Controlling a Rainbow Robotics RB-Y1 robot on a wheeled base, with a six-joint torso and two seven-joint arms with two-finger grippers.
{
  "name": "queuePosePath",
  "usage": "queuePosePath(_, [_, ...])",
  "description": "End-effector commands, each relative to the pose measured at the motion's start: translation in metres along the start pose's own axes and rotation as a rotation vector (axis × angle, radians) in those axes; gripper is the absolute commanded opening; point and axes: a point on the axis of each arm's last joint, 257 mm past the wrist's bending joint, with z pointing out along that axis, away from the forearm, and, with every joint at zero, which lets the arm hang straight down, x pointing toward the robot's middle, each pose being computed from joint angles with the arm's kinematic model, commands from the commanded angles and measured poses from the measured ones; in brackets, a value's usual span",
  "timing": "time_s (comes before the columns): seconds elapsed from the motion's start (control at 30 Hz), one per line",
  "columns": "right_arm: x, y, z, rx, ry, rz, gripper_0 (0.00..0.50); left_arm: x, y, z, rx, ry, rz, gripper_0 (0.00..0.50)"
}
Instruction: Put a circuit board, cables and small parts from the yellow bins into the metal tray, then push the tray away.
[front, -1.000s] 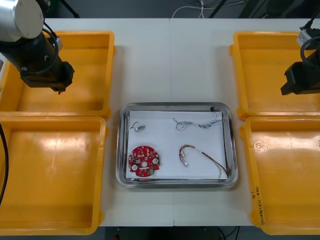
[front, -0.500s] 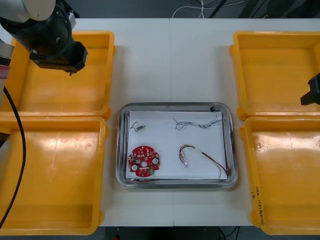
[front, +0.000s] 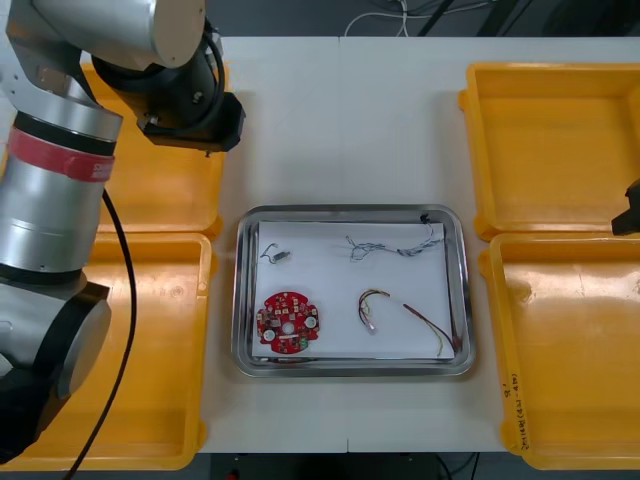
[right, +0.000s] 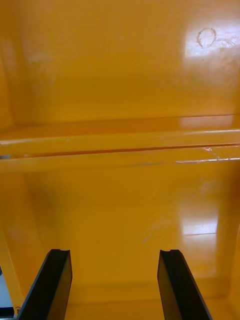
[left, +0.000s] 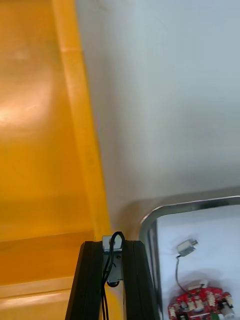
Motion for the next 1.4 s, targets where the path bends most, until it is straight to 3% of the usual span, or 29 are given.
queuePosePath(0.03, [-0.007,-0.016,-0.017,0.039,-0.040,-0.007,0.500,-0.018,-0.054,-0.024,0.025,-0.077,-0.032,0.000])
queuePosePath(0.3, [0.007,-0.013,-0.010,0.033,-0.014,-0.017,0.500,0.006,-0.096,-0.012,0.043,-0.050,-0.049,0.000])
queuePosePath(0.57, [0.010,0.002,-0.007,0.006,-0.058,-0.061,0.500,0.055,-0.115,0.016,0.039,0.022,-0.059,0.000])
queuePosePath(1.03, [0.016,-0.011,-0.005,0.050,-0.042,-0.048,0.500,0.088,-0.137,0.061,0.089,0.010,-0.048,0.000])
queuePosePath(1.4, [0.021,-0.019,-0.001,0.055,-0.021,-0.012,0.500,0.106,-0.127,0.085,0.077,0.006,-0.035,0.000])
